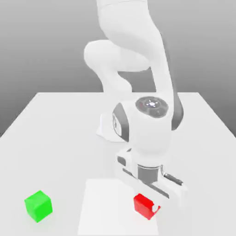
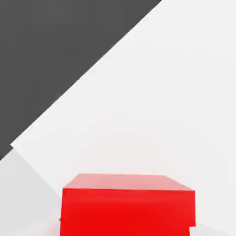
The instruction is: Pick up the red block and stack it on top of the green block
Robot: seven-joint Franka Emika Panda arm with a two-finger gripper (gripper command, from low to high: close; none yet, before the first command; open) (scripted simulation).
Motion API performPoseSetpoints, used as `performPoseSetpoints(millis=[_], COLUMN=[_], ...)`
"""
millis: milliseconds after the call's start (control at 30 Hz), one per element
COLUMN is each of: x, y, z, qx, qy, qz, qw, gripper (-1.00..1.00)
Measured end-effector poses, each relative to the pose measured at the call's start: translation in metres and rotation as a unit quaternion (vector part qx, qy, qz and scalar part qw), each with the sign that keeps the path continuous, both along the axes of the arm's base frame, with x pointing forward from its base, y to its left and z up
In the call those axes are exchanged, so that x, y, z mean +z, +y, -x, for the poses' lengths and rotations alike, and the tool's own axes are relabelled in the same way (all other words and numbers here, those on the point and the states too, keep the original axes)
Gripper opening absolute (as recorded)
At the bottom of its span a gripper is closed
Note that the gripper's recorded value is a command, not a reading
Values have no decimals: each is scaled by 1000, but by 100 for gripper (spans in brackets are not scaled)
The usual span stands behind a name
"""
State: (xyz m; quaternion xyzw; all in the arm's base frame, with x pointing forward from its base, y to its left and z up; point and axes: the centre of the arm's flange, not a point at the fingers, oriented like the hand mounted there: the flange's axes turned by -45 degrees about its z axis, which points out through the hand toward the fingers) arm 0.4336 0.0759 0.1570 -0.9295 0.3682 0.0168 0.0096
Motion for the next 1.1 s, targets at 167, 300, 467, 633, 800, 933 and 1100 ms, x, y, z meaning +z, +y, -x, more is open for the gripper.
performPoseSetpoints(millis=[167,300,467,633,800,933,1100], x=[15,28,46,49,50,56,69], y=[1,0,-4,-46,-109,-161,-224], z=[0,-1,-2,-9,-14,-13,-5], qx=[1,1,0,-1,-4,-6,-10], qy=[1,-2,-10,-1,11,13,7], qz=[-2,1,10,20,24,23,20], qw=[1000,1000,1000,1000,1000,1000,1000], gripper=[-100,-100,-100,-100,-100,-100,-100])
